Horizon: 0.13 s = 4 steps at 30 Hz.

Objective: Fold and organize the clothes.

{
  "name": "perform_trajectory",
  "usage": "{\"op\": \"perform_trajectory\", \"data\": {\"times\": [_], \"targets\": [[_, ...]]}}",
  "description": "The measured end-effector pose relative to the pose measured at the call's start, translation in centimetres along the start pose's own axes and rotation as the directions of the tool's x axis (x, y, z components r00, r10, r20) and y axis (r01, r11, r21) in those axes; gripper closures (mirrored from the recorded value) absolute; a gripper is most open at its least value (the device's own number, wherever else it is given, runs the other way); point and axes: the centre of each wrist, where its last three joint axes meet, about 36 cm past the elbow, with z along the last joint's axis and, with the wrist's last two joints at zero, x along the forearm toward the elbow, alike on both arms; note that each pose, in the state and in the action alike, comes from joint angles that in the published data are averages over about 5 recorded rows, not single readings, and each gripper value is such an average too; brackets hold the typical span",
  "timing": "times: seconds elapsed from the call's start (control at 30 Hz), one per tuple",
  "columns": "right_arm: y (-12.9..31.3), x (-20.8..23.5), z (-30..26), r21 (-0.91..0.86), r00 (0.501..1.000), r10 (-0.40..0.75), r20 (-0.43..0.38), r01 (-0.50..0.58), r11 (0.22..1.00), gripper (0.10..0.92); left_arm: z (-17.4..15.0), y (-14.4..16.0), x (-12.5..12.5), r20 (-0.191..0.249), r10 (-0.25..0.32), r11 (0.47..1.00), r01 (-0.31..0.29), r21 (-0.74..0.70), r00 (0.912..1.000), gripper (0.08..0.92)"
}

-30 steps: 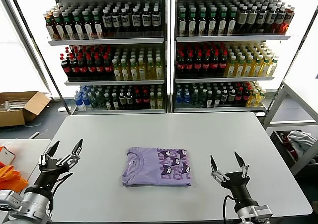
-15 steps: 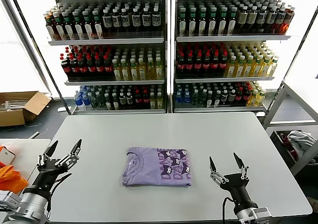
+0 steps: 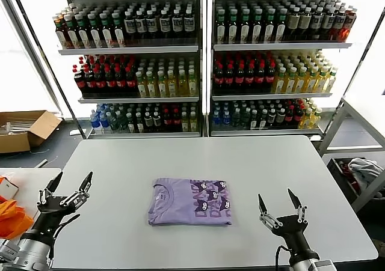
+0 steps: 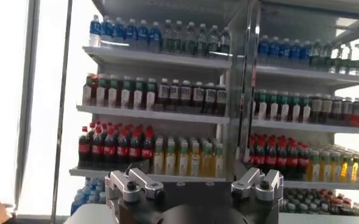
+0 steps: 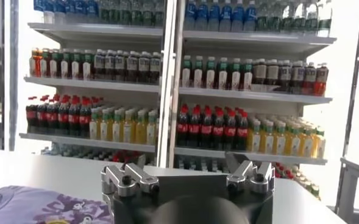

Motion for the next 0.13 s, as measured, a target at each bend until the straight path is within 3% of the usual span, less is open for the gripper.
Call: {"op": "perform_trajectory", "data": {"times": [0.13], "targets": [[-0.17,0.45,-0.07,0.009,1.0,-0.009,0.003,0.009,1.0,0.2,-0.12,0.39,0.17,0.006,0.003,1.0,-0.003,-0.022,1.0,0.177]]}}
